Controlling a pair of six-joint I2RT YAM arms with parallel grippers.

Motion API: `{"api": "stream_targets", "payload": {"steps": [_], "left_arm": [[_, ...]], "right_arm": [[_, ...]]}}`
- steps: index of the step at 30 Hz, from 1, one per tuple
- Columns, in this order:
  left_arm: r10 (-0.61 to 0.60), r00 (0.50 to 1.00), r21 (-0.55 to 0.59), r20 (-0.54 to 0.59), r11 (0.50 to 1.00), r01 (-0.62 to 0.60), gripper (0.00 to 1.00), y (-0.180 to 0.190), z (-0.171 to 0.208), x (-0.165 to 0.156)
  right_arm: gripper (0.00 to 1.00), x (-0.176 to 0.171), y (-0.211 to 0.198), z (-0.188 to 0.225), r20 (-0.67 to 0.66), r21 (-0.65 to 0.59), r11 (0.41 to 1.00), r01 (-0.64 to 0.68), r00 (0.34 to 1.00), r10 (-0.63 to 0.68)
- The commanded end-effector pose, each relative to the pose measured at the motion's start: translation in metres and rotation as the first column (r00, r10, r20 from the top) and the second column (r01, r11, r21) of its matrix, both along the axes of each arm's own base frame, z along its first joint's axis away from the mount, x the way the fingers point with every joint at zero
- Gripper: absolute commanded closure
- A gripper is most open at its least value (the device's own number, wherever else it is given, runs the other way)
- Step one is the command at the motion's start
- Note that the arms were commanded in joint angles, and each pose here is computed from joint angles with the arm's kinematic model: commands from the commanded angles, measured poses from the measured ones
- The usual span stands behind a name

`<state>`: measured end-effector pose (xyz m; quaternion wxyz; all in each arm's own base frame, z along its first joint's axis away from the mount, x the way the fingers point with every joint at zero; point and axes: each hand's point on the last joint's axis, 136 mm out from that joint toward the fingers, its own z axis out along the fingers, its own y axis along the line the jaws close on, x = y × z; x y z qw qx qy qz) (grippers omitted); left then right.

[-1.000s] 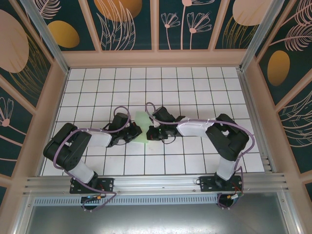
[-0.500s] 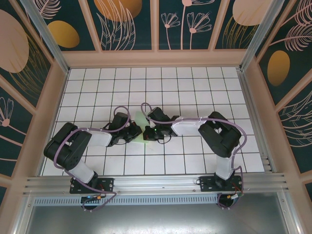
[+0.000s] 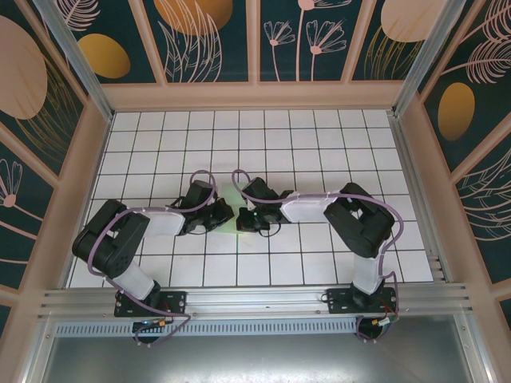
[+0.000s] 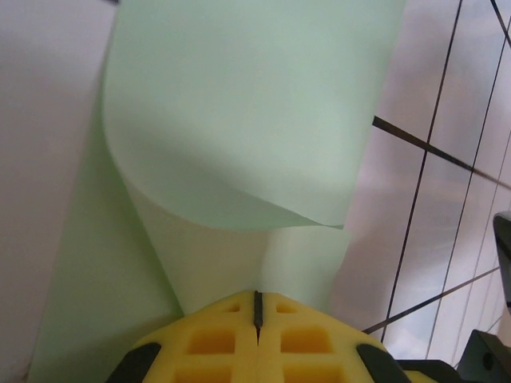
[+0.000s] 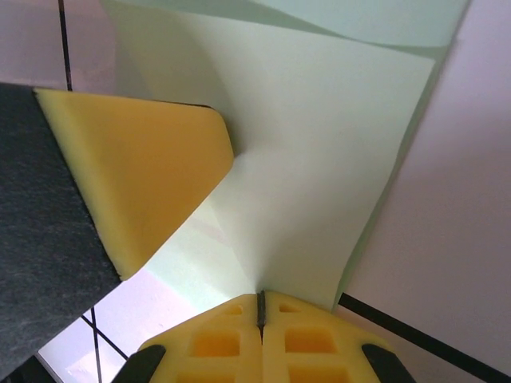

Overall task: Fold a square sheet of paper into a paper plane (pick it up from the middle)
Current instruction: Fold the triangle a second time at the center of the table.

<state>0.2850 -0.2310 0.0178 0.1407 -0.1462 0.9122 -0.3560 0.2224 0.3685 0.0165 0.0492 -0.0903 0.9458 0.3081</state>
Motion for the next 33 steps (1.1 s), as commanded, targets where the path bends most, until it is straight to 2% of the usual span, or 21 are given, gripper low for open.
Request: {"api": "stream_targets", "payload": {"steps": [1,7,15,21,25,33], "left_arm": [[-0.073,0.994,0.066,0.080,0.996,0.067,0.98,0.005,0.006,0.010],[-0.069,0.991,0.069,0.114,0.996,0.061,0.96,0.020,0.002,0.018],[-0.074,0.984,0.101,0.162,0.993,0.059,0.96,0.027,0.001,0.036],[-0.086,0.950,0.021,0.299,0.996,0.084,0.94,0.015,0.049,0.047],[-0.071,0.944,-0.027,0.321,0.996,0.084,0.93,0.013,0.067,0.036],[-0.127,0.962,-0.032,0.243,0.990,0.139,0.97,-0.008,0.047,0.004]], "right_arm": [[1.00,-0.016,-0.040,-0.035,-0.036,-0.171,0.985,-0.006,0.999,-0.001],[1.00,-0.022,-0.060,-0.043,-0.059,-0.225,0.974,-0.011,0.998,-0.002],[1.00,-0.025,-0.063,-0.039,-0.085,-0.190,0.981,-0.027,0.996,0.010],[1.00,-0.025,-0.062,-0.037,-0.093,-0.175,0.984,-0.033,0.995,0.017],[1.00,-0.026,-0.061,-0.039,-0.101,-0.172,0.984,-0.037,0.995,0.019],[1.00,-0.027,-0.063,-0.038,-0.093,-0.182,0.982,-0.051,0.995,0.035]]}}
